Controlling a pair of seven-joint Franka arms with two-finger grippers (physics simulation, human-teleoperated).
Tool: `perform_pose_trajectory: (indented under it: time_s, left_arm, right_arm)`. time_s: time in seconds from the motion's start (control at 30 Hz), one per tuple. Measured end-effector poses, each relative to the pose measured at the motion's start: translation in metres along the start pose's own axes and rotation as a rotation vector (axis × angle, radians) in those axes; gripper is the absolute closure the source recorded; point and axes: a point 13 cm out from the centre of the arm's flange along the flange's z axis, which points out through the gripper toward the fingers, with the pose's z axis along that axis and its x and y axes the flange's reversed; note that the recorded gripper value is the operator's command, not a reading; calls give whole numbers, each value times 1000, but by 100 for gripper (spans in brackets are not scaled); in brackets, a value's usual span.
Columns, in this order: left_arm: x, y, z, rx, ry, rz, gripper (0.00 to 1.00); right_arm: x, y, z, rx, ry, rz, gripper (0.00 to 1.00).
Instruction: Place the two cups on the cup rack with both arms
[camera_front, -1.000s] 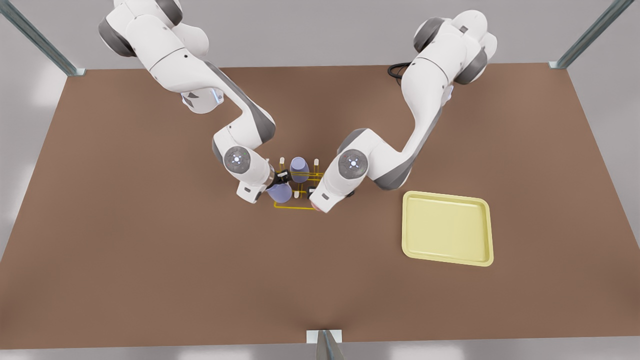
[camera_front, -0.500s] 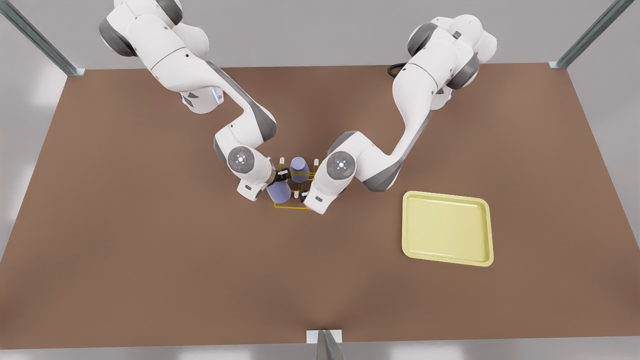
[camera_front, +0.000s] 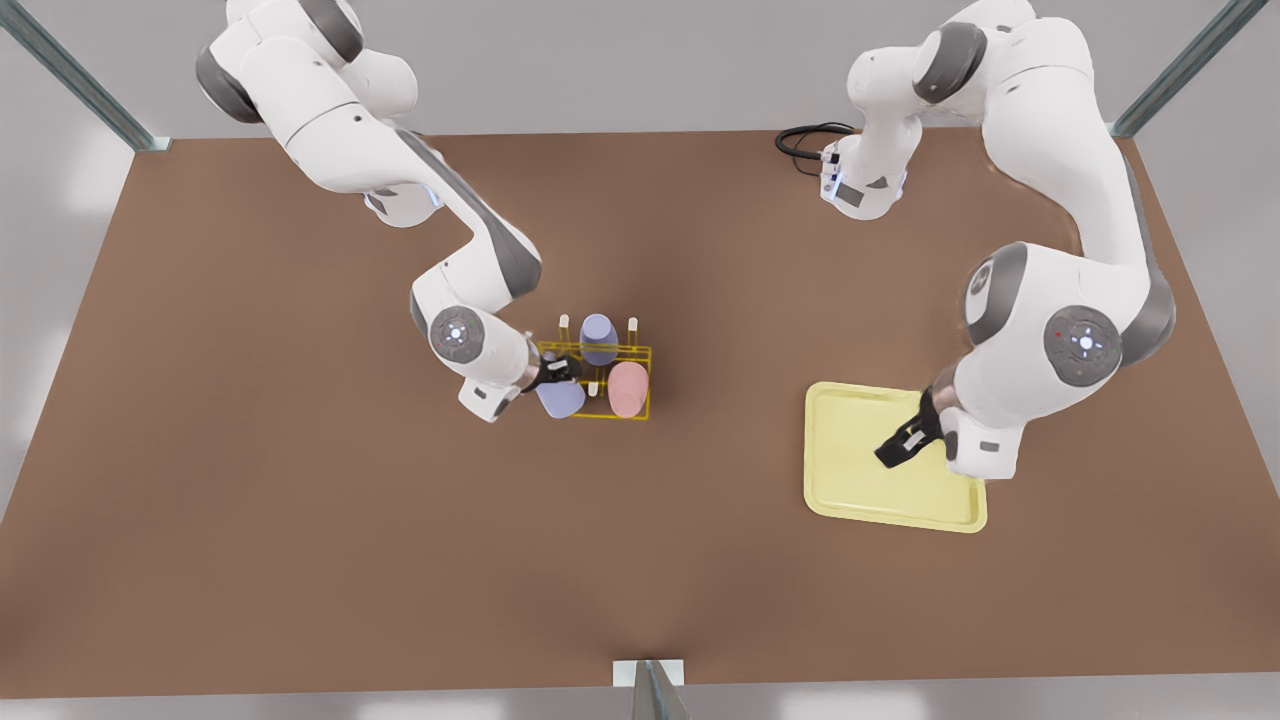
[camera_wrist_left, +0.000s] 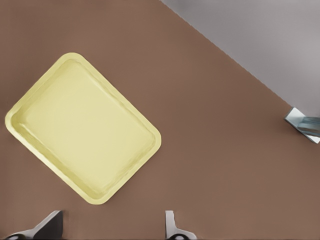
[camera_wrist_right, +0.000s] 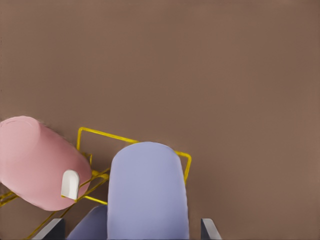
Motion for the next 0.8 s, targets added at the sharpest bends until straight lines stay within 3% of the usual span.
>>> perform_pose_trajectory:
  time_s: [0.07, 0.2, 0.33, 0.47, 0.6, 0.8]
  left_arm:
    - [20, 52, -13, -115, -27, 42, 0]
    - [19, 99, -36, -163, 20, 120, 0]
    - [30, 107, -47, -184, 62, 242, 0]
    - [35, 115, -45, -203, 105, 346, 0]
    - [38, 119, -43, -210, 132, 432, 0]
    - [40, 121, -44, -210, 151, 531, 0]
  right_arm:
    - [-23, -8, -16, -21, -33, 18, 0]
    - [-73, -55, -55, -9, -123, 61, 0]
    - [-122, -186, -101, 60, -174, 149, 0]
    - [-116, -282, -171, 115, -174, 215, 0]
    - [-74, -280, -268, 153, -170, 203, 0]
    - [0, -300, -301, 148, -68, 246, 0]
